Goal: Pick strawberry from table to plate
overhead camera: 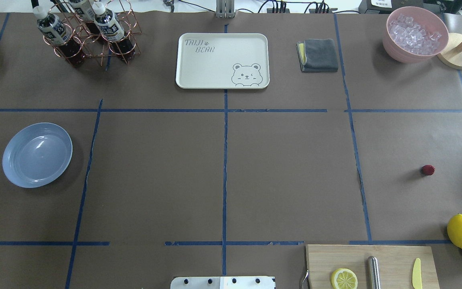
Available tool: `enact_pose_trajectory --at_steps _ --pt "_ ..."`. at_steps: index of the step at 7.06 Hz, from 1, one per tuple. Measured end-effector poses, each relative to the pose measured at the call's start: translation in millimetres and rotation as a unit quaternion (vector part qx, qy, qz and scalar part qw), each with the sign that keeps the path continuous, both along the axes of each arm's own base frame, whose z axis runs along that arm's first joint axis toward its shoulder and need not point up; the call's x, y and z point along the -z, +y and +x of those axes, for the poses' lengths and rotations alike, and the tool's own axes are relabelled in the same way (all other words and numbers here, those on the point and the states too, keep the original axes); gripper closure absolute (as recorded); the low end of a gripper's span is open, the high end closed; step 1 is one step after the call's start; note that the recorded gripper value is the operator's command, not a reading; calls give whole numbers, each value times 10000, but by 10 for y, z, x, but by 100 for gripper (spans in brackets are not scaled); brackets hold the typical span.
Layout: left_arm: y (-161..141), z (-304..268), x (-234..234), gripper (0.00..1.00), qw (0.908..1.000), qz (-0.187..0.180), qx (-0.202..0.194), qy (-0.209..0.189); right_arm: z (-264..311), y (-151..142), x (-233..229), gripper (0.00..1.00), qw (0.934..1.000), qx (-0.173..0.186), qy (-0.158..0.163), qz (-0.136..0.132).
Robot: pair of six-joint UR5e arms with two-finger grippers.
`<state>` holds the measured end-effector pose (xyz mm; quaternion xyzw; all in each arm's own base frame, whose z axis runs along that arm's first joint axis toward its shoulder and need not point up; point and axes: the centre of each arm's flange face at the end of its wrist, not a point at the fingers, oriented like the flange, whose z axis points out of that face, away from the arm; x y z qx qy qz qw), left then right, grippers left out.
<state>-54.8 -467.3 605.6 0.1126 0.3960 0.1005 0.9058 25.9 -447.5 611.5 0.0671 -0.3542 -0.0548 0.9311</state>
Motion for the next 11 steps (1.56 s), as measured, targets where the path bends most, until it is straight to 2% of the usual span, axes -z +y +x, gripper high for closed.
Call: enact_pose_trajectory --at_steps 1,2,3,5,6,8,9,10,11 --pt "-23 4 58 0 9998 221 8 23 -15 -182 182 0 9998 -21 -8 187" --pt "-50 6 151 0 9981 614 11 52 -30 -352 320 0 9996 -89 -26 273" --pt "-78 6 251 0 9936 1124 14 67 -45 -495 426 0 9994 -227 -72 250" --pt "-185 3 437 0 9759 2180 21 72 -62 -618 544 0 9989 -380 -149 208" --pt "-277 9 535 0 9680 2508 12 119 -64 -632 564 0 9989 -391 -158 217" --pt "-313 187 600 0 9649 2599 -33 382 -65 -638 580 0 9988 -401 -164 224" --pt "-302 468 535 5 9705 2345 -40 566 -65 -638 600 0 9987 -409 -169 236" --pt "-296 826 438 27 9780 1983 94 638 -65 -638 603 0 9987 -418 -171 230" --pt "-263 1136 296 36 9832 1654 361 688 -64 -638 594 0 9987 -423 -170 217"
